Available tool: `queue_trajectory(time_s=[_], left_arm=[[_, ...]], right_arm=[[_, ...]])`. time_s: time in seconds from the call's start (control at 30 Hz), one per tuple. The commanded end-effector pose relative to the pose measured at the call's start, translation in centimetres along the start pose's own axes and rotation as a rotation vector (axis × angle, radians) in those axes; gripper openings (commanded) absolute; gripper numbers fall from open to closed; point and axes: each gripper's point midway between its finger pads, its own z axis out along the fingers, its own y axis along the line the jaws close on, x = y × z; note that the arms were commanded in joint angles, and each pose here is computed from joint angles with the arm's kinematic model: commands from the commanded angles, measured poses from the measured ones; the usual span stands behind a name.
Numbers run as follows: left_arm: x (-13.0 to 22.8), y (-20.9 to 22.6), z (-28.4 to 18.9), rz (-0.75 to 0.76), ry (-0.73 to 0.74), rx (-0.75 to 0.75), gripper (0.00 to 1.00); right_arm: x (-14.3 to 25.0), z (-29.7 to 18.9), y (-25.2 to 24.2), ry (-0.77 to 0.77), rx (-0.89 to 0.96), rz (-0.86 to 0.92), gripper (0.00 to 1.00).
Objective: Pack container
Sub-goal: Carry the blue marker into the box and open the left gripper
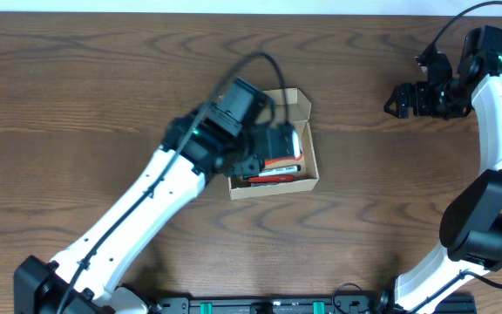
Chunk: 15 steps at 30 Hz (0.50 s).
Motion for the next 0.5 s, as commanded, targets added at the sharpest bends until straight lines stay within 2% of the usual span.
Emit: queue_trajectory(time_s=[0.0,0.13,0.47], left_arm=[[0.1,0.7,0.6,0.185,0.047,-0.037,0.06],[0.1,0.9,2.5,0.196,0.049,-0.016,0.06],[2.7,-1.5,10.3,0.189,0.157,0.154,0.06]], right_arm=[[-0.2,-0.8,0.6,-0.022,-0.01,0.001,0.99],[-0.2,-0.8,0.6,-0.022,-0.01,0.001,0.99],[-0.2,-0.8,0.6,-0.022,-0.01,0.001,0.99]])
